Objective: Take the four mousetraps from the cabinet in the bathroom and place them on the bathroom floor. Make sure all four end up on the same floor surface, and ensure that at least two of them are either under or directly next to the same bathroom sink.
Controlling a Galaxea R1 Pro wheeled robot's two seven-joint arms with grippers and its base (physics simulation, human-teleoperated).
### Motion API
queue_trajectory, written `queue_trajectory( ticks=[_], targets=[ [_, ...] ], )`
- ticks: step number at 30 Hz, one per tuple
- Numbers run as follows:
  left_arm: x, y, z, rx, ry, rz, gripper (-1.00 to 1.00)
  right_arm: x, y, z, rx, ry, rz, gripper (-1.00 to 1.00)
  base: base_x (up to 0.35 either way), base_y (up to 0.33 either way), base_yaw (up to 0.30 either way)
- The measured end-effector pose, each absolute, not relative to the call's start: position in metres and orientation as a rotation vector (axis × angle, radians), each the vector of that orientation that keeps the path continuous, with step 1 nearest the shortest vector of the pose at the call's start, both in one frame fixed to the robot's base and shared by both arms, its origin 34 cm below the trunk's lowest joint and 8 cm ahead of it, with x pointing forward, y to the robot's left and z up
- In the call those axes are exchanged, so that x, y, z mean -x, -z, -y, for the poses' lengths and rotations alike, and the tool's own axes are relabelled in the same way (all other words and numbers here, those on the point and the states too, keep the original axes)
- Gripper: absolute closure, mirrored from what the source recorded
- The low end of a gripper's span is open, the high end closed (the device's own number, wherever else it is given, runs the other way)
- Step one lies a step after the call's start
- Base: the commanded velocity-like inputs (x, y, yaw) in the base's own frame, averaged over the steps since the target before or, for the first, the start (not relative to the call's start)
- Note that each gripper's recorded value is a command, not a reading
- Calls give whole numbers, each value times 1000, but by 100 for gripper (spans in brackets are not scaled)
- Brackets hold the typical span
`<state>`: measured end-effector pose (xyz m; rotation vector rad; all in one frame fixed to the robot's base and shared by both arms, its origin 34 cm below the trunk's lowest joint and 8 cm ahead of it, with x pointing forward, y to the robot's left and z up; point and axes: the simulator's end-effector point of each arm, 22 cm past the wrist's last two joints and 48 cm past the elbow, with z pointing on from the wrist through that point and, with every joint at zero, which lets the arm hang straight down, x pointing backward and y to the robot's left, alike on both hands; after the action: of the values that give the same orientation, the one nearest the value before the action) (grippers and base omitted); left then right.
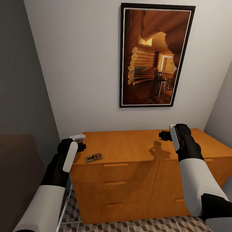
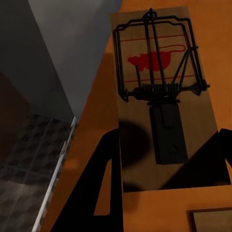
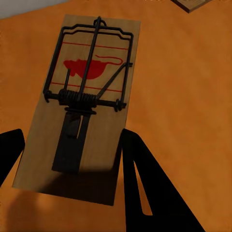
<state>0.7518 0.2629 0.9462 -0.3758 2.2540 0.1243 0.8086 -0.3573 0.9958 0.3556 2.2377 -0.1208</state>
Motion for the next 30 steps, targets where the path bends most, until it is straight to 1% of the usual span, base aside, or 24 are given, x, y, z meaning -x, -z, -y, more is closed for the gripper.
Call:
queue_trajectory(
  ticks=[12, 17, 30],
  targets=[
    [-752, -946, -264, 376, -126, -2255, 100, -809, -997, 357, -355, 122, -2235, 100, -22, 0, 0],
    [-752, -946, -263, 375, -126, -2255, 100, -809, -996, 357, -355, 123, -2235, 100, -266, 0, 0],
    [-752, -946, -262, 373, -123, -2255, 100, -816, -1002, 353, -348, 135, -2185, 100, -336, 0, 0]
  ],
)
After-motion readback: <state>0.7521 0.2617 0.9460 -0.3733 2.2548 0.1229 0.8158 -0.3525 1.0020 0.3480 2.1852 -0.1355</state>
